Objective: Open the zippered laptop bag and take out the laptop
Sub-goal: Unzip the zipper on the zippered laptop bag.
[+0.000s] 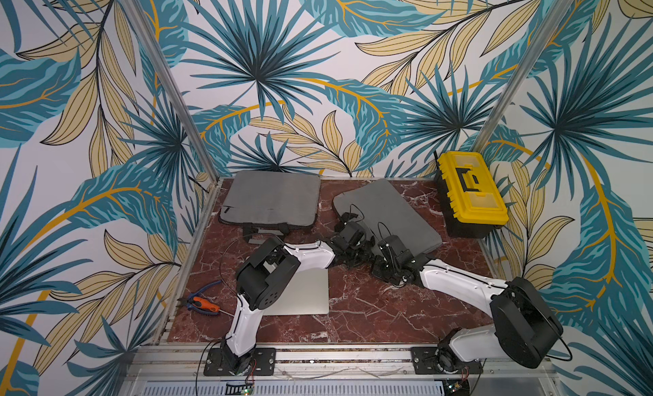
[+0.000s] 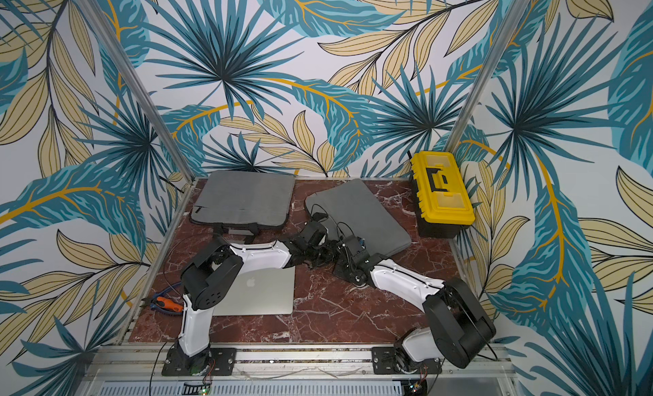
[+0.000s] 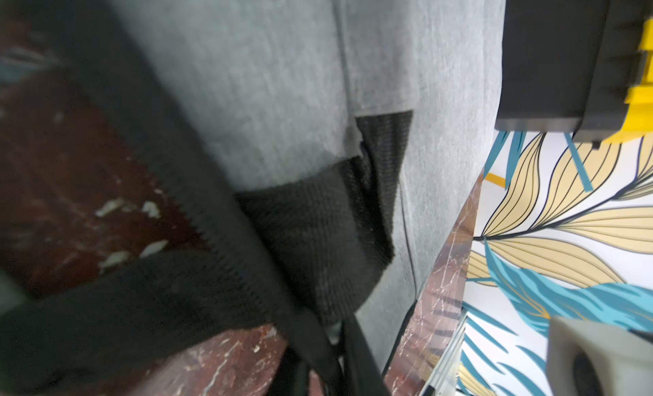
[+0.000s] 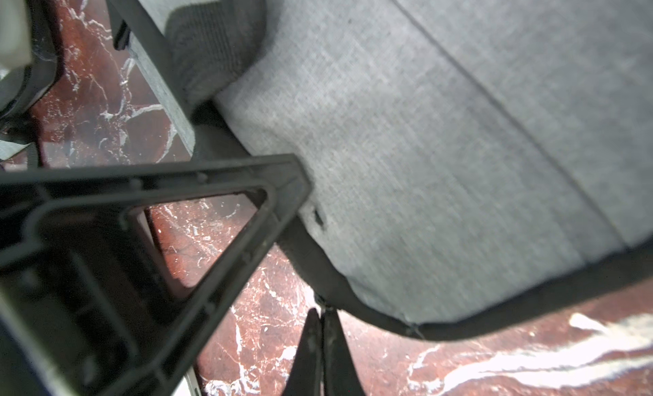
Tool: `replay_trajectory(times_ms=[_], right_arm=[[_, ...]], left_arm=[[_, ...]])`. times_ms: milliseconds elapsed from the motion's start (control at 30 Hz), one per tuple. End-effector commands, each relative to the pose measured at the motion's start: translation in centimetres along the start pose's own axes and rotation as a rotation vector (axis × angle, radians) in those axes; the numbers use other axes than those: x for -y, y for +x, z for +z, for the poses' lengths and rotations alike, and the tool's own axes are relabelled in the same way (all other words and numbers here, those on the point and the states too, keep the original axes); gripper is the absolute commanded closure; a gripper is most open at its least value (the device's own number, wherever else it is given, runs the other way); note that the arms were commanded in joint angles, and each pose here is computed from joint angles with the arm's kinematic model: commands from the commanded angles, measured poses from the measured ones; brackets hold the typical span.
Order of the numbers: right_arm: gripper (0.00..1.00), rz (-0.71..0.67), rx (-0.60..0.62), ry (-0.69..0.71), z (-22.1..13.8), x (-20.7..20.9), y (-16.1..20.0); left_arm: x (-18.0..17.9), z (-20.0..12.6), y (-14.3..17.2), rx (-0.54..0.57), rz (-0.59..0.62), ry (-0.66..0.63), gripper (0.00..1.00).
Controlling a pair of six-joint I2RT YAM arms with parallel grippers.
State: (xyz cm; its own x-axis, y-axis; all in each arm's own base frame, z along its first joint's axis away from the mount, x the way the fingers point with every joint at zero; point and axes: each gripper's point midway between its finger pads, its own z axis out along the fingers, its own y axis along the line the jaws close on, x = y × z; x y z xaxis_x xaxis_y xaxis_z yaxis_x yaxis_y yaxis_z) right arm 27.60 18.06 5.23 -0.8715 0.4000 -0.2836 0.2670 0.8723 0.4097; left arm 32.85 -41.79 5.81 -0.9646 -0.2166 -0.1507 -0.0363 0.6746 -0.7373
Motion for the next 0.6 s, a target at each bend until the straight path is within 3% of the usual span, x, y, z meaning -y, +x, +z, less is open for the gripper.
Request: replay_trajectory(times_ms=[0, 100, 567], right_arm=[[1.00, -0.001, 0.000, 0.033, -0.7, 0.9, 0.5], [1.00, 0.014, 0.001, 0.073, -0.7, 2.5, 1.0], [1.00, 0.014, -0.022, 0.282, -2.5, 10.0, 1.5]], left_arm=[[1.1, -0.4, -0.8, 0.028, 0.018, 0.031, 0.93], [0.9, -0.8, -1.2, 0.042, 0.016, 0.026, 1.00], [0.8, -1.5, -2.0, 0.059, 0.032, 0.029, 1.00]])
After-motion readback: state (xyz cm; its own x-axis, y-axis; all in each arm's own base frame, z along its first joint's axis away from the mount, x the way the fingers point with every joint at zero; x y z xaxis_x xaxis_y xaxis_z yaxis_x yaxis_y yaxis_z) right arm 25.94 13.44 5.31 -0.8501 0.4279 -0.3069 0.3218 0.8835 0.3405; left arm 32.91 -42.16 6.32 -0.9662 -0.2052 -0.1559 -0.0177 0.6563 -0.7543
